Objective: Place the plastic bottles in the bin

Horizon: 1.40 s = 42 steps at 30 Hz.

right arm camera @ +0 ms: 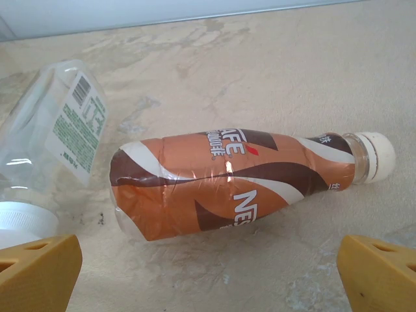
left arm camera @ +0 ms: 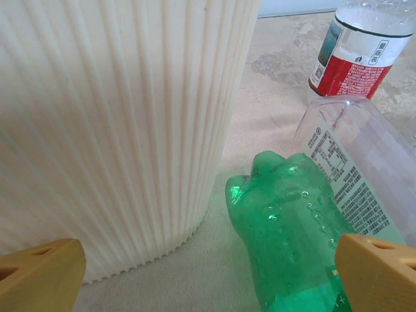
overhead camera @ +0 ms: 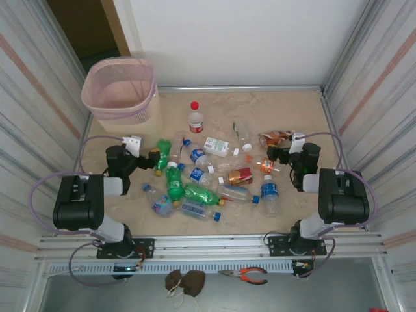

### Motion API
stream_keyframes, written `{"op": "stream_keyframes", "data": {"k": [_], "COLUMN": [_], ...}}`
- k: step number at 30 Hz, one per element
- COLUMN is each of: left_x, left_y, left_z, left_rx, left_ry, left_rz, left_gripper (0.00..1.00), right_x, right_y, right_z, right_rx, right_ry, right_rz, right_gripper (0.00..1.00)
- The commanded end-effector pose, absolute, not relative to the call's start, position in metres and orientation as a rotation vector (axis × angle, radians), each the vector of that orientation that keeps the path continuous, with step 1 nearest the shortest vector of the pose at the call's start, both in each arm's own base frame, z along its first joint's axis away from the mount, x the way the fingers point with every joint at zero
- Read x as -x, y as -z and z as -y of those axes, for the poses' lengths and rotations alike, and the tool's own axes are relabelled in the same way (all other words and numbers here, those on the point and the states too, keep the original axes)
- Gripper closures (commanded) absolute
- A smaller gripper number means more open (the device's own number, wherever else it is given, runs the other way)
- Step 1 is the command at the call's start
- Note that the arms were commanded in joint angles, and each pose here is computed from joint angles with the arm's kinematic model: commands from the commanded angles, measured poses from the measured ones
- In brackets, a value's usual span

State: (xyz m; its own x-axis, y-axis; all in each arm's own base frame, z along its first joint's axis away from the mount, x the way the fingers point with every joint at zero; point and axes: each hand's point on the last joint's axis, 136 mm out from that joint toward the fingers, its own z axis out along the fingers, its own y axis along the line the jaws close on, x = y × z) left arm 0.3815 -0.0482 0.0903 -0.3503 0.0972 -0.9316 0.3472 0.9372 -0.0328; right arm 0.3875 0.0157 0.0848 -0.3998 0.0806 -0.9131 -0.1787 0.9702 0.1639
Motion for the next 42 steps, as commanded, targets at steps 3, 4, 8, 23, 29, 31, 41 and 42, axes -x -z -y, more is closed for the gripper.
{"op": "stream_keyframes", "data": {"k": [3, 4, 8, 23, 29, 31, 41, 42], "left_x": [-0.3823, -0.3825, -0.3824, -0.3824, -0.3825, -0.383, -0.384, -0.3842], "left_y": [-0.0977, -0.0979, -0.098, -0.098, -0.0979, -0.0983, -0.0986, -0.0998], "left_z": [0.0497, 0.0497, 0.0496, 0.0499, 0.0493, 0.0493, 0.046, 0.0465], "left_rx": [-0.355, -0.355, -0.353, -0.355, -0.354, -0.353, -0.333, -0.335], "left_ry": [0.259, 0.259, 0.263, 0.263, 0.263, 0.263, 0.251, 0.252], "left_rz": [-1.887, -1.887, -1.887, -1.887, -1.887, -1.886, -1.889, -1.888], "left_gripper": [0.01, 0.01, 0.01, 0.01, 0.01, 0.01, 0.01, 0.01], "right_x": [-0.3863, -0.3864, -0.3863, -0.3864, -0.3863, -0.3864, -0.3864, -0.3862], "right_y": [-0.0869, -0.087, -0.0871, -0.0873, -0.0868, -0.0873, -0.0887, -0.0902], "right_z": [-0.0166, -0.017, -0.0171, -0.017, -0.0166, -0.0163, -0.0162, -0.0179], "right_rx": [0.093, 0.094, 0.094, 0.093, 0.092, 0.092, 0.088, 0.096], "right_ry": [-0.287, -0.288, -0.288, -0.288, -0.289, -0.288, -0.241, -0.239], "right_rz": [-1.946, -1.946, -1.946, -1.945, -1.947, -1.945, -1.943, -1.943], "right_gripper": [0.01, 0.01, 0.01, 0.01, 0.01, 0.01, 0.01, 0.01]}}
